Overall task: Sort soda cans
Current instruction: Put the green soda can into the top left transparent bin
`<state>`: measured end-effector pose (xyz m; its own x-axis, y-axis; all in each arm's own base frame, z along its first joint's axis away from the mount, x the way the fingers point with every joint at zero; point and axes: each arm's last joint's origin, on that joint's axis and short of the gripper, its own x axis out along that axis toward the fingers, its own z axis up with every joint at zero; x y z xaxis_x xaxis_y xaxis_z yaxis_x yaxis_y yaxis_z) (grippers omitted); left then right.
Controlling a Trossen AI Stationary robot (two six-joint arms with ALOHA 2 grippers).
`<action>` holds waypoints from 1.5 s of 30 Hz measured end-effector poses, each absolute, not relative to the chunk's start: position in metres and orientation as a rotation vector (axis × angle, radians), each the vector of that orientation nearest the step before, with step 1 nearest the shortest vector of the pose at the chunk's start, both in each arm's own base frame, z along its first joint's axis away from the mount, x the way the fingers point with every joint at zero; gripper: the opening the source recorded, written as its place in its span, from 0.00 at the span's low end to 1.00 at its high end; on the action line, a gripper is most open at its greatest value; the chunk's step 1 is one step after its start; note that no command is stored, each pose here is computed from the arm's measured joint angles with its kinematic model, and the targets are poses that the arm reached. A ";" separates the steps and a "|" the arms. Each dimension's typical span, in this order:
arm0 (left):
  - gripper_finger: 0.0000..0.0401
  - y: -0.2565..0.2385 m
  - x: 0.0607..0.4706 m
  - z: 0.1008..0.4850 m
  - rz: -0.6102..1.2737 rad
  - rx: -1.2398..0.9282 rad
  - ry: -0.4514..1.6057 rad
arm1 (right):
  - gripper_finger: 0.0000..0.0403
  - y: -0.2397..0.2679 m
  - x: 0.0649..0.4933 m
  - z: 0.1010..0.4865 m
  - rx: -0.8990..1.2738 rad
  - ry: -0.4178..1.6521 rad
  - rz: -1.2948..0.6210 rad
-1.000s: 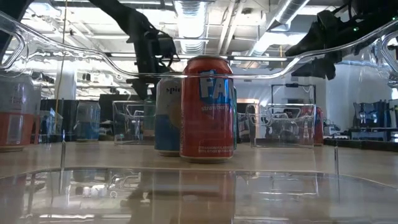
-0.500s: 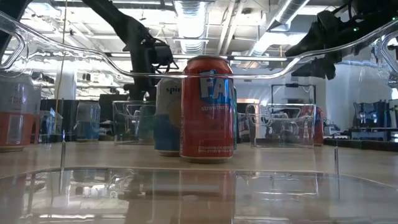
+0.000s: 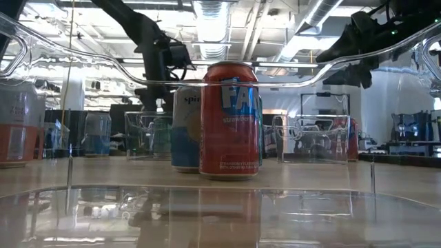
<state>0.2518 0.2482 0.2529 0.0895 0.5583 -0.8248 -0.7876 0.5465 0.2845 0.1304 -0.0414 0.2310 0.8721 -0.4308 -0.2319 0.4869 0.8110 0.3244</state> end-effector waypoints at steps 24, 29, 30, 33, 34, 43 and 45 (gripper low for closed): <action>0.96 0.202 0.301 0.296 0.340 0.046 0.732 | 0.98 -0.038 0.132 0.233 0.391 0.129 -0.462; 0.96 0.211 0.313 0.286 0.300 0.085 0.715 | 0.98 -0.038 0.132 0.235 0.390 0.113 -0.463; 0.96 0.214 0.316 0.286 0.301 0.091 0.712 | 0.98 -0.038 0.132 0.235 0.390 0.113 -0.465; 0.96 0.223 0.324 0.289 0.294 0.108 0.718 | 0.98 -0.038 0.132 0.235 0.390 0.113 -0.465; 0.96 0.227 0.326 0.291 0.292 0.114 0.719 | 0.98 -0.038 0.132 0.235 0.390 0.113 -0.465; 0.96 0.257 0.341 0.277 0.247 0.074 0.886 | 0.98 -0.038 0.132 0.234 0.382 0.116 -0.477; 0.96 0.259 0.344 0.272 0.236 0.062 0.915 | 0.98 -0.038 0.132 0.233 0.381 0.127 -0.479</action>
